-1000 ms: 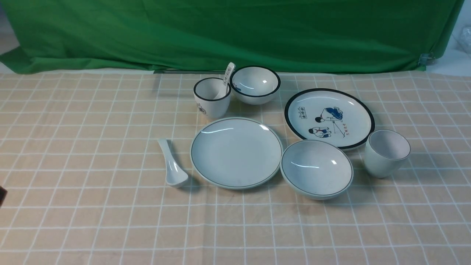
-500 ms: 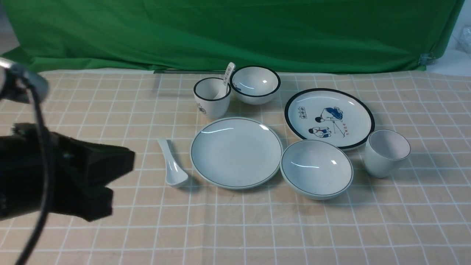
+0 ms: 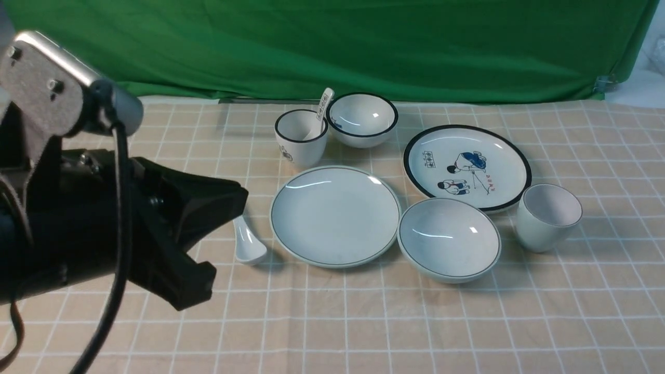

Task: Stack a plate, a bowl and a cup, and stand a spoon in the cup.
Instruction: Use the right arm to grab a blue rice bowl

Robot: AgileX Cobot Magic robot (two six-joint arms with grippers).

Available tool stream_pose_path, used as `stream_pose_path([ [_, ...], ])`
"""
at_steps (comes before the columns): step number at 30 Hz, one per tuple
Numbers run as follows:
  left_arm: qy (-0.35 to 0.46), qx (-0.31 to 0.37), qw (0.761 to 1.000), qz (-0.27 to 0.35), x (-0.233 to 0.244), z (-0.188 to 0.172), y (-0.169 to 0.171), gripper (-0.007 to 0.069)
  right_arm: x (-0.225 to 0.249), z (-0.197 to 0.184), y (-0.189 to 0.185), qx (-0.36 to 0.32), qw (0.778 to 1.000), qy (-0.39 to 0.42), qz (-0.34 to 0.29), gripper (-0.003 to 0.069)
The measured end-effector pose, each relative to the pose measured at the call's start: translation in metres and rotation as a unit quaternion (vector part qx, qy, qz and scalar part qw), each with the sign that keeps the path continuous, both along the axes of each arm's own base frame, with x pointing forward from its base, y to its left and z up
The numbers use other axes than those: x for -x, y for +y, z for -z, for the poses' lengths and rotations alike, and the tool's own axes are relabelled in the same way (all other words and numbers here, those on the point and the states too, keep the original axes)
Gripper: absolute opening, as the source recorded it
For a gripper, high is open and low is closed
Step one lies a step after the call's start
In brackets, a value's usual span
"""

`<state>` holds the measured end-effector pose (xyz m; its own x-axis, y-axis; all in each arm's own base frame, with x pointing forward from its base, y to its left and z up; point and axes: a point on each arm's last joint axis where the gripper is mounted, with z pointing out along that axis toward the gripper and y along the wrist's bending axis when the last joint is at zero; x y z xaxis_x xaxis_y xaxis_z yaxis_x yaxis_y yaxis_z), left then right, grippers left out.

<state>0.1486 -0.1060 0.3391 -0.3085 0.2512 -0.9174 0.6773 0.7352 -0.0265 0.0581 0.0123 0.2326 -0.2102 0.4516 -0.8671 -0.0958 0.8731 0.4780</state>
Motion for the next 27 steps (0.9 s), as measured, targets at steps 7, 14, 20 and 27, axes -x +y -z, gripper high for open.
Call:
stream_pose_path([
  [7, -0.023, -0.004, 1.0, -0.009, -0.003, -0.002, 0.001, 0.0002, -0.078, -0.09, 0.041, 0.276, 0.914, 0.208, -0.214, 0.0156],
  [14, 0.018, -0.03, 0.999, 0.023, 0.005, 0.005, 0.0, 0.0002, -0.164, -0.074, 0.112, 0.378, 0.807, 0.286, -0.353, 0.0153],
  [20, 0.023, -0.032, 0.998, 0.038, 0.016, 0.002, 0.004, 0.0002, -0.205, -0.024, 0.161, 0.433, 0.744, 0.305, -0.406, 0.0432],
  [27, 0.03, -0.039, 0.998, 0.047, 0.02, 0.003, 0.004, 0.0002, -0.233, 0.025, 0.177, 0.468, 0.713, 0.312, -0.418, 0.0554],
])
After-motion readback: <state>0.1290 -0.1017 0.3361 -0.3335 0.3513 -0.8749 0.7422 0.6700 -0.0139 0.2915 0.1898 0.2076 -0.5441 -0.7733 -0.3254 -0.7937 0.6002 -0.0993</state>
